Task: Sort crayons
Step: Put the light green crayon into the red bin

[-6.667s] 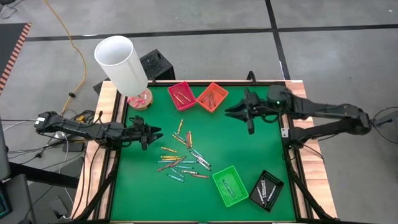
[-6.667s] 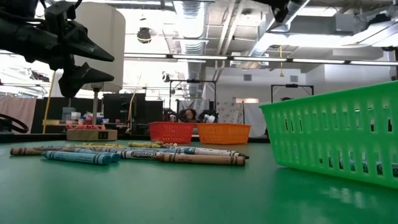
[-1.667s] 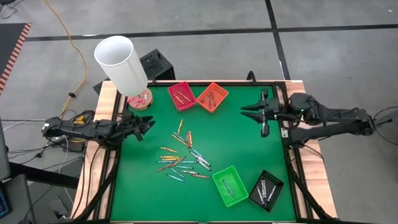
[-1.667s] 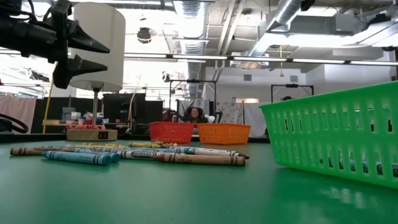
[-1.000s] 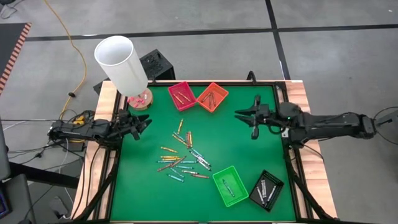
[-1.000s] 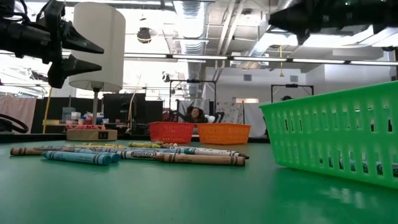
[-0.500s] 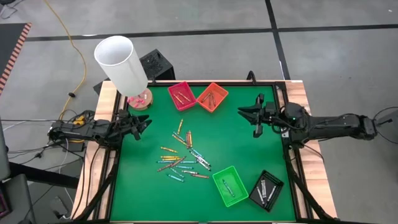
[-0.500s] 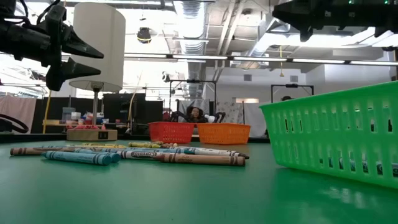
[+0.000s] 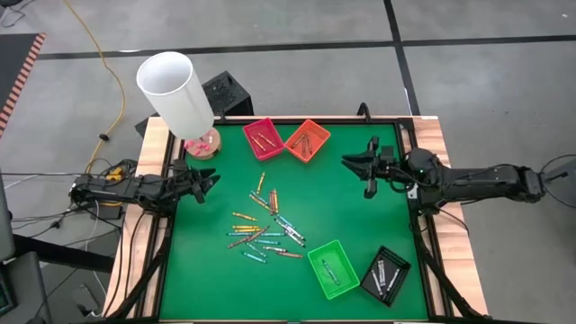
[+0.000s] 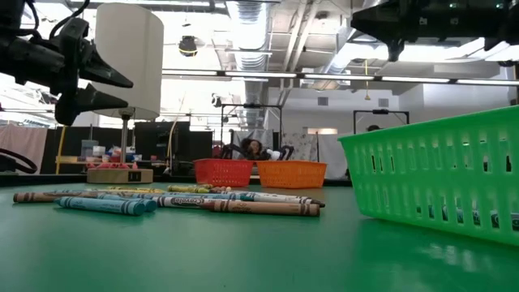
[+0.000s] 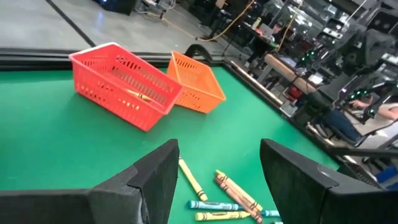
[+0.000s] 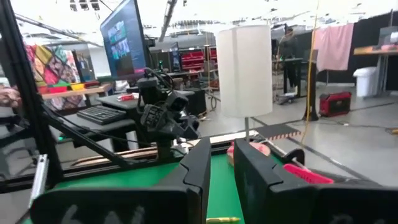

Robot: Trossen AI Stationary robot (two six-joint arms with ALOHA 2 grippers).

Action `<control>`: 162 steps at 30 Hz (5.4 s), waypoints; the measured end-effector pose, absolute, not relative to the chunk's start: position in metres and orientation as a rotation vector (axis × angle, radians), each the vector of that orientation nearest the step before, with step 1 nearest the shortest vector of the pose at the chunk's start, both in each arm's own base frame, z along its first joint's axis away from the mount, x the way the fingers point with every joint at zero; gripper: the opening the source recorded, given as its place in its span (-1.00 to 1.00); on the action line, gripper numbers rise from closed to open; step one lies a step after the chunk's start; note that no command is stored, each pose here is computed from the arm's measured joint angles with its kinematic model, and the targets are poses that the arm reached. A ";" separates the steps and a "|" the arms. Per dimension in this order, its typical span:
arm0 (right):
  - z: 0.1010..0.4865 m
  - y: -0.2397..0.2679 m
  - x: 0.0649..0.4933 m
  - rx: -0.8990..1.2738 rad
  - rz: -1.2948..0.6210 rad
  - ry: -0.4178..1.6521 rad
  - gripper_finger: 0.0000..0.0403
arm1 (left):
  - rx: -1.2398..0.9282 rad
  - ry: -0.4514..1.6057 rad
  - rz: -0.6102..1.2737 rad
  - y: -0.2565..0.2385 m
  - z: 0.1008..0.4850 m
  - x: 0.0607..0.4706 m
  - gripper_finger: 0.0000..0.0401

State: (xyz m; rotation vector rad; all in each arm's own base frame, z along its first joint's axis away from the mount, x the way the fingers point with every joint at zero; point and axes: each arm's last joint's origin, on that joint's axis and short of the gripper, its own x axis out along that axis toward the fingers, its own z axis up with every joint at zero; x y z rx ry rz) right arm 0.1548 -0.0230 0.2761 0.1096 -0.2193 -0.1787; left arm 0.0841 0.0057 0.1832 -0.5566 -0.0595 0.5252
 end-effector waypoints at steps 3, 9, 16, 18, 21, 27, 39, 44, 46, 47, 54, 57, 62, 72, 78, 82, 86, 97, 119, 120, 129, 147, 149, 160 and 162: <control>0.276 -0.023 0.155 0.121 -0.174 -0.218 -0.59 | -0.546 -0.045 0.530 0.006 0.182 0.084 0.07; 0.271 -0.024 0.162 0.119 -0.181 -0.183 -0.59 | -0.539 -0.033 0.532 0.006 0.181 0.084 0.07; 0.263 -0.027 0.186 0.258 -0.193 -0.112 -0.59 | -0.552 -0.032 0.530 0.006 0.180 0.084 0.07; 0.265 -0.027 0.198 0.259 -0.188 -0.079 -0.59 | -0.561 -0.035 0.531 0.006 0.180 0.084 0.07; 0.269 -0.029 0.219 0.259 -0.189 -0.024 -0.59 | -0.572 -0.038 0.531 0.006 0.180 0.084 0.07; 0.278 -0.034 0.266 0.196 -0.194 0.192 -0.59 | -0.605 -0.037 0.515 0.005 0.180 0.084 0.07; 0.302 -0.040 0.373 -0.207 -0.051 0.427 -0.59 | -0.615 -0.014 0.486 0.004 0.179 0.084 0.07; 0.295 -0.046 0.405 -0.283 0.062 0.533 -0.59 | -0.635 -0.009 0.492 0.004 0.177 0.084 0.07; 0.292 -0.051 0.416 -0.310 0.093 0.560 -0.59 | -0.634 -0.009 0.494 0.004 0.177 0.084 0.07; 0.289 -0.053 0.421 -0.331 0.101 0.576 -0.59 | -0.633 -0.010 0.499 0.005 0.177 0.084 0.07; 0.259 -0.064 0.456 -0.472 0.179 0.671 -0.59 | -0.639 -0.009 0.511 0.005 0.176 0.084 0.07; 0.248 -0.072 0.467 -0.484 0.220 0.678 -0.59 | -0.652 -0.013 0.512 0.005 0.177 0.084 0.07; 0.230 -0.091 0.477 -0.496 0.259 0.722 -0.59 | -0.661 -0.009 0.514 0.005 0.176 0.084 0.07; 0.211 -0.113 0.479 -0.544 0.291 0.779 -0.59 | -0.675 -0.020 0.532 0.005 0.176 0.084 0.07; 0.200 -0.115 0.485 -0.543 0.278 0.766 -0.59 | -0.673 -0.027 0.548 0.006 0.176 0.083 0.07; 0.191 -0.111 0.490 -0.564 0.293 0.760 -0.59 | -0.676 -0.027 0.548 0.006 0.176 0.083 0.07; 0.190 -0.107 0.490 -0.633 0.336 0.761 -0.59 | -0.673 -0.022 0.550 0.006 0.175 0.083 0.07; 0.179 -0.105 0.490 -0.691 0.411 0.775 -0.59 | -0.674 -0.008 0.561 0.006 0.173 0.083 0.07; 0.157 -0.108 0.487 -0.543 0.399 0.883 -0.60 | -0.701 -0.003 0.575 0.006 0.172 0.082 0.07; 0.158 -0.108 0.488 -0.527 0.381 0.878 -0.60 | -0.701 -0.003 0.575 0.006 0.172 0.082 0.07; 0.229 -0.106 0.469 -0.511 0.318 0.789 -0.60 | -0.688 0.011 0.578 0.006 0.170 0.082 0.07; 0.198 -0.115 0.460 -0.516 0.425 0.953 -0.59 | -0.675 0.017 0.576 0.006 0.170 0.082 0.07; 0.197 -0.114 0.460 -0.520 0.437 0.967 -0.59 | -0.676 0.016 0.575 0.006 0.170 0.082 0.07; 0.184 -0.110 0.461 -0.563 0.493 0.990 -0.59 | -0.678 0.016 0.575 0.006 0.170 0.082 0.07; 0.174 -0.109 0.462 -0.557 0.511 1.013 -0.59 | -0.679 0.016 0.574 0.006 0.170 0.082 0.07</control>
